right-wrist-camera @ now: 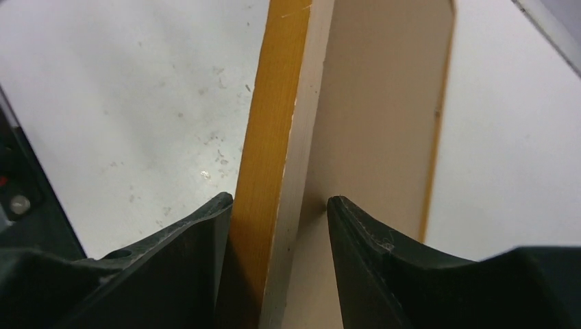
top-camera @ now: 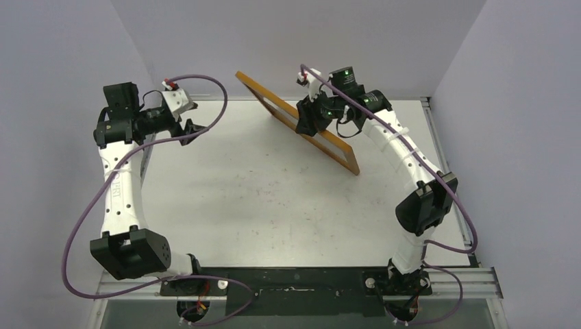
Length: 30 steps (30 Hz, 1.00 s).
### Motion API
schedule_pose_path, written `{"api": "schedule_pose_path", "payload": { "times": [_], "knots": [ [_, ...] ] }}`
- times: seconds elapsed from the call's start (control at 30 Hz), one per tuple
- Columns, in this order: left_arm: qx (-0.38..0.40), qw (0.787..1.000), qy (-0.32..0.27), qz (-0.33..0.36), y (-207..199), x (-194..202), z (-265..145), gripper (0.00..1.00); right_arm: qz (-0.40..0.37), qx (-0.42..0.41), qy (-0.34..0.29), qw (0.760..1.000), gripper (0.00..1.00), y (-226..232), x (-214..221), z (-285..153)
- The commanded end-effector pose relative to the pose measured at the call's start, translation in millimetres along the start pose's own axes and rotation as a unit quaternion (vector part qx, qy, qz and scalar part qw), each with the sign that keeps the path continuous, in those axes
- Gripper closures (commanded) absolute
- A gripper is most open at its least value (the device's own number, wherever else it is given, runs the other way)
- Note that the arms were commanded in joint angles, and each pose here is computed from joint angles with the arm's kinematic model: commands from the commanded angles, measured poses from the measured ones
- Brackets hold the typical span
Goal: Put the photo into the frame
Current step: Turn over the photo frame at the center of the board.
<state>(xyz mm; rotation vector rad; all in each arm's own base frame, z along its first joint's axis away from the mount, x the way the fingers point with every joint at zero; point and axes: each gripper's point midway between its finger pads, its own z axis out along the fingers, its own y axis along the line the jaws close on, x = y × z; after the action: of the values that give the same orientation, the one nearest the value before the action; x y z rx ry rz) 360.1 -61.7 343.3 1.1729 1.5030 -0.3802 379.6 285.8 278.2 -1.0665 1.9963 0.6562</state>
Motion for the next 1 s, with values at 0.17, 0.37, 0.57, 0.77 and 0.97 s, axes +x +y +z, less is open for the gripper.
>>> {"api": "schedule_pose_path", "payload": {
  "times": [0.17,0.37,0.57,0.77,0.97],
  "knots": [
    [0.002,0.990,-0.070,-0.120,5.6,-10.0,-3.7,0.31,0.189,-0.083,-0.089,0.974,0.89,-12.7,-44.7,-7.1],
    [0.006,0.987,-0.089,-0.136,-6.5,-9.7,-2.9,0.32,0.205,-0.115,-0.136,0.962,0.89,32.6,-88.1,-14.1],
    [0.026,0.982,-0.096,-0.158,-21.8,-7.8,-3.3,0.33,0.264,-0.175,-0.173,0.933,0.88,89.2,-99.4,-17.2],
    [0.031,0.980,-0.099,-0.169,-27.2,-3.3,-1.8,0.35,0.348,-0.165,-0.248,0.889,0.88,39.1,-83.1,-56.6],
    [0.033,0.976,-0.112,-0.183,-25.0,-2.0,2.0,0.36,0.375,-0.120,-0.258,0.883,0.87,-20.1,-72.4,-65.6]
  ]
}}
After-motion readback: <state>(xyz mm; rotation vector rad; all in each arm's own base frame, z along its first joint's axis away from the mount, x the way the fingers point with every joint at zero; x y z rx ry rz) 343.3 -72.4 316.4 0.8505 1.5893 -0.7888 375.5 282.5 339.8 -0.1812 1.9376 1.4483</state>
